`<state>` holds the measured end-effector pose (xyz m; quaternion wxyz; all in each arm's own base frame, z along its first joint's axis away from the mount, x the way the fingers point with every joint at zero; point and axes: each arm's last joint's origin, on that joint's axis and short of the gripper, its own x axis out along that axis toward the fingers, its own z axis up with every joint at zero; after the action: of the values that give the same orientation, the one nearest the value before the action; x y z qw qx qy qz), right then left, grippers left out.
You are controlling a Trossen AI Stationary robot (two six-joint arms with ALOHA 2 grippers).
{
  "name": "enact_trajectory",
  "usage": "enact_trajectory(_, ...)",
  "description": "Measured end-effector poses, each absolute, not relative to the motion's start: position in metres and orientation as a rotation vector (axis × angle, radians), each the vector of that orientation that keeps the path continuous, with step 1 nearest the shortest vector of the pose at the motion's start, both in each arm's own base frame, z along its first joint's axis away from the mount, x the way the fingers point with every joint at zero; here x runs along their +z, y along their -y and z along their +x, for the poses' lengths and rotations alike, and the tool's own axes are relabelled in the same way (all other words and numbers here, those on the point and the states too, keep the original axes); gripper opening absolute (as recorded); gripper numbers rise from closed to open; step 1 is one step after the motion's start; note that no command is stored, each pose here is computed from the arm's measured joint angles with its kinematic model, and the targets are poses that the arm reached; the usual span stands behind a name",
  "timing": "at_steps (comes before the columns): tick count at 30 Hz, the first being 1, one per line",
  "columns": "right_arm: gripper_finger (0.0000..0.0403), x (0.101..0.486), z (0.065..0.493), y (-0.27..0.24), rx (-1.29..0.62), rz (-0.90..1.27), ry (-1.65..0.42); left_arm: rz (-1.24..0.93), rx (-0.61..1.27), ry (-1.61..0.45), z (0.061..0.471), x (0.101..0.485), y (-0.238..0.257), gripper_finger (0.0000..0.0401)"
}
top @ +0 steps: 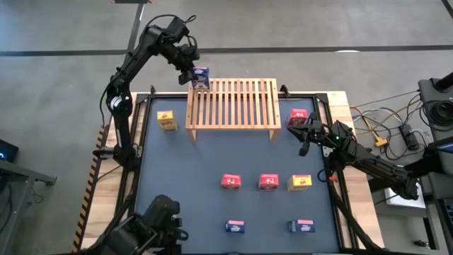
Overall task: Stack cereal on shelf
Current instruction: Put the top blue cereal box on the shelf
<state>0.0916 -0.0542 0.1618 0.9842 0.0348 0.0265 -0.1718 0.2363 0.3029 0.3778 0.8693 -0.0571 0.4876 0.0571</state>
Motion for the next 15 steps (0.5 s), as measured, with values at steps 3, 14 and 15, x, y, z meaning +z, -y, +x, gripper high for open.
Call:
enact_trajectory(3, 0.0009, 0.1618, 0.0916, 0.0542, -0.345, 0.071, -0.053, -0.117, 0.121, -1.019, 0.2358, 0.3786, -0.3023, 0.0170)
enact_trajectory(14, 0.0009, 0.1617, 0.0915, 0.0542, -0.346, 0.071, -0.054, -0.154, 0.139, -1.024, 0.2356, 0.3785, -0.3014, 0.0225)
enact_trajectory(15, 0.0009, 0.1618, 0.0916, 0.0542, -0.345, 0.070, -0.053, -0.155, 0.138, -1.023, 0.2355, 0.3786, -0.3013, 0.0227)
